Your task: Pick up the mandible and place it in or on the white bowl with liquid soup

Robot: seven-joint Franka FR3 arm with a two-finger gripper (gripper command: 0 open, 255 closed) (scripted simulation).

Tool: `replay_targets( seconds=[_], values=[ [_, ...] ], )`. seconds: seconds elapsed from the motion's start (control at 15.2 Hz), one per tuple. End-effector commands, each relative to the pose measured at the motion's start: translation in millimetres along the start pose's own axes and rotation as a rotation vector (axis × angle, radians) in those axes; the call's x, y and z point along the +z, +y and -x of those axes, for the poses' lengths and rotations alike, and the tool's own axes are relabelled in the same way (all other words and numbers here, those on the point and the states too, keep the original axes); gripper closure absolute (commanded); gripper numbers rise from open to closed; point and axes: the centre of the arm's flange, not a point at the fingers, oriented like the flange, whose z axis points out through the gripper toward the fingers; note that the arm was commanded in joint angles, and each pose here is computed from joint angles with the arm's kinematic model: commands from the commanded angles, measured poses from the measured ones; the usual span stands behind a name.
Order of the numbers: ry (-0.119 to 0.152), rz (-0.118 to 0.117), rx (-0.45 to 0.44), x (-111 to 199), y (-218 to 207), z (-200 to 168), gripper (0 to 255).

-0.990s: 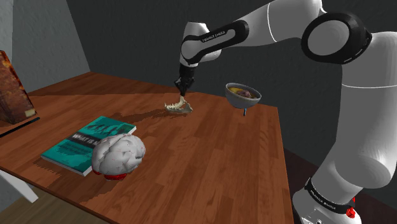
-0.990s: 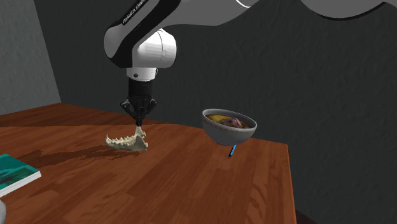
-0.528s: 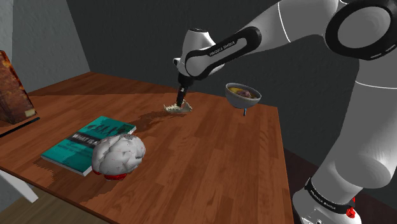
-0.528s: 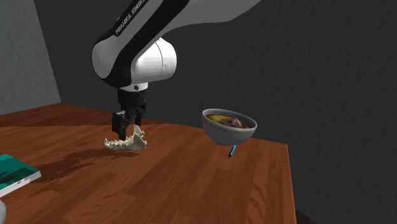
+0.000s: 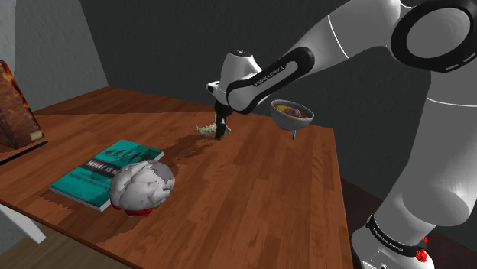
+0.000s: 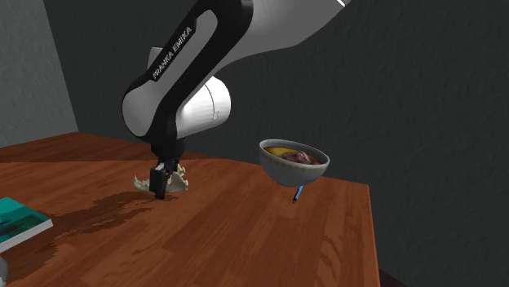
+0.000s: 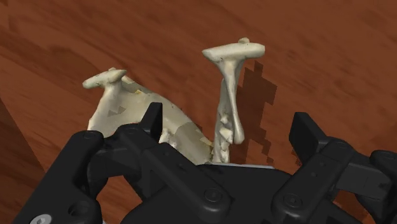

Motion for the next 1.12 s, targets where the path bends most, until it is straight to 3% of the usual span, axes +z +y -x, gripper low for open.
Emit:
replay_targets(
  seconds=[0.0,0.46,0.53,1.06],
  values=[
    [0.000,0.000,-0.001,8.1,0.0,0.3,0],
    [0.000,0.000,-0.001,8.1,0.0,0.3,0],
    [0.000,0.000,-0.001,8.1,0.0,0.3,255],
    [0.000,0.000,-0.001,8.1,0.0,0.3,255]
  ],
)
